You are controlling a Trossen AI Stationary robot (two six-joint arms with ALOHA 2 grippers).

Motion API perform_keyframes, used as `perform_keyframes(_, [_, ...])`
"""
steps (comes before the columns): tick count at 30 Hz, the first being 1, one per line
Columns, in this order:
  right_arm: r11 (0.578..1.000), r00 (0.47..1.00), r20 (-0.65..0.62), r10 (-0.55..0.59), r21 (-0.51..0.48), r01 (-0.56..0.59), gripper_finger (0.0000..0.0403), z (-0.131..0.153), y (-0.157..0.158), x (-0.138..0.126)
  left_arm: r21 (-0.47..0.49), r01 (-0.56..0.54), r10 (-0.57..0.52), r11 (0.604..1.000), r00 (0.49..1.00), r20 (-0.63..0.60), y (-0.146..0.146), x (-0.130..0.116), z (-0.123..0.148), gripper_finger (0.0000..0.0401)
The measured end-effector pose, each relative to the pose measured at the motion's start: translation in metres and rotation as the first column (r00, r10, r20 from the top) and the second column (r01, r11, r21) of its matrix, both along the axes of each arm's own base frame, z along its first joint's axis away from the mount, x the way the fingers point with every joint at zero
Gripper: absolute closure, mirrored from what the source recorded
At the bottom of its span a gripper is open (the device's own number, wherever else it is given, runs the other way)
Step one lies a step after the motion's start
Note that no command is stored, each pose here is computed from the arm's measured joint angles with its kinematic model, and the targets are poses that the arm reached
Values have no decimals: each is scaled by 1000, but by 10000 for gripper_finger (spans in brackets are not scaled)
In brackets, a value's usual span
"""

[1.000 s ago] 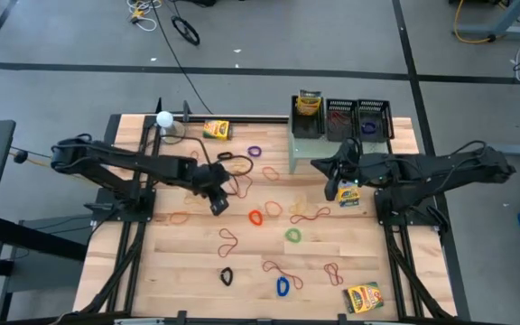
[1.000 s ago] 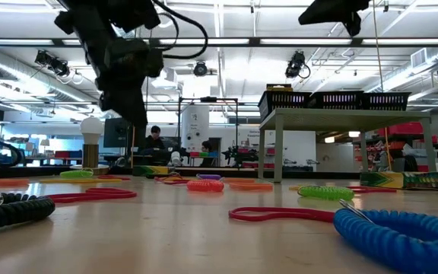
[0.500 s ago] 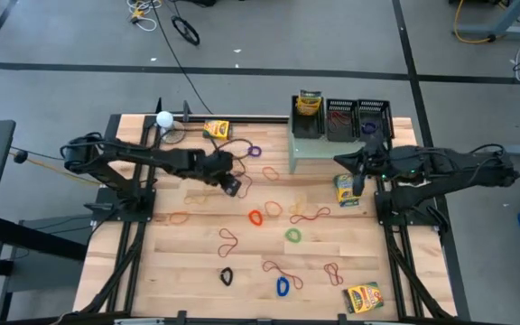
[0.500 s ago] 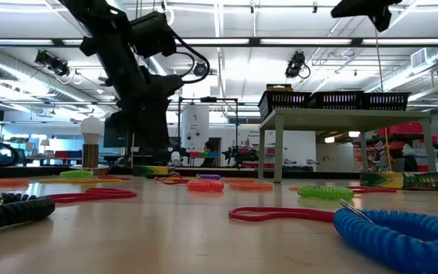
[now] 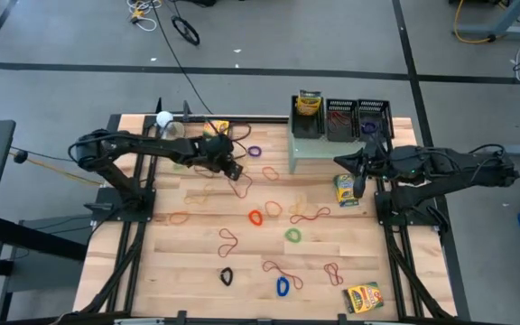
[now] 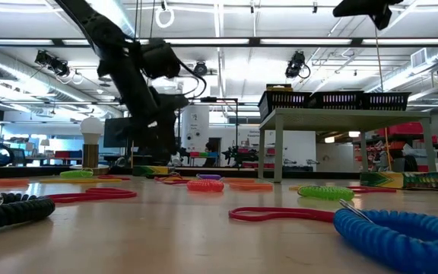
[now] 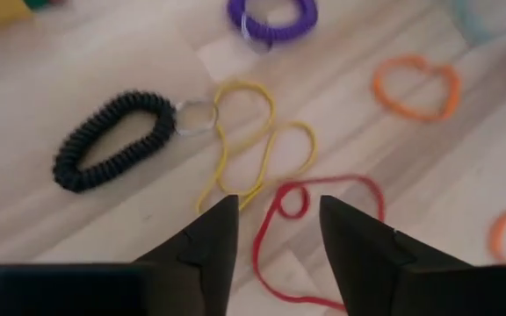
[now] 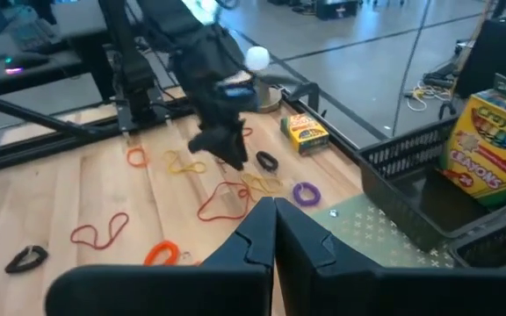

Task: Pick & Place Office Desk Supplies
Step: Put the red rubber band into the middle black basket on the shelf

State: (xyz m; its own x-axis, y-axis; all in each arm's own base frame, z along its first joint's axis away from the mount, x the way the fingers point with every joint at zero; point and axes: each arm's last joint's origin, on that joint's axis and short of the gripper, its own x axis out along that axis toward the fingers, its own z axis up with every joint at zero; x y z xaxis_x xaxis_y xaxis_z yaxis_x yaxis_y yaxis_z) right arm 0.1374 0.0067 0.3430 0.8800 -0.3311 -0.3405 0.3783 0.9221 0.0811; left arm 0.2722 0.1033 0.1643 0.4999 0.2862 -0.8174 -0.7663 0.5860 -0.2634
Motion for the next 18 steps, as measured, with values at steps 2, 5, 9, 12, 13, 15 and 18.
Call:
perform_keyframes(2, [1000, 1000, -2, 2, 0, -2, 396, 0, 0, 0, -4, 30, -30, 1000, 999, -30, 0, 3, -10, 215])
perform_keyframes(5, [1000, 1000, -1, 8, 2, -8, 396, 0, 0, 0, 16, 51, -50, 999, 995, -88, 0, 6, -23, 209])
perform_keyframes(9, [1000, 1000, -1, 8, 2, -8, 396, 0, 0, 0, 25, 75, -72, 997, 990, -125, 1, 7, -31, 229])
perform_keyframes(12, [1000, 1000, 12, 4, 3, -4, 396, 1, 0, 1, 39, 97, -91, 994, 986, -139, 1, 7, -31, 270])
perform_keyframes(13, [1000, 1000, 18, 4, 3, -4, 396, 2, 0, 1, 45, 103, -96, 994, 985, -145, 1, 6, -31, 287])
perform_keyframes(15, [1000, 999, 35, 4, 6, -4, 396, 3, 0, 2, 48, 120, -111, 992, 982, -154, 1, 5, -30, 324])
perform_keyframes(18, [1000, 999, 47, -6, 4, 6, 396, 4, 0, 2, 64, 154, -143, 986, 978, -150, -1, 4, -23, 381])
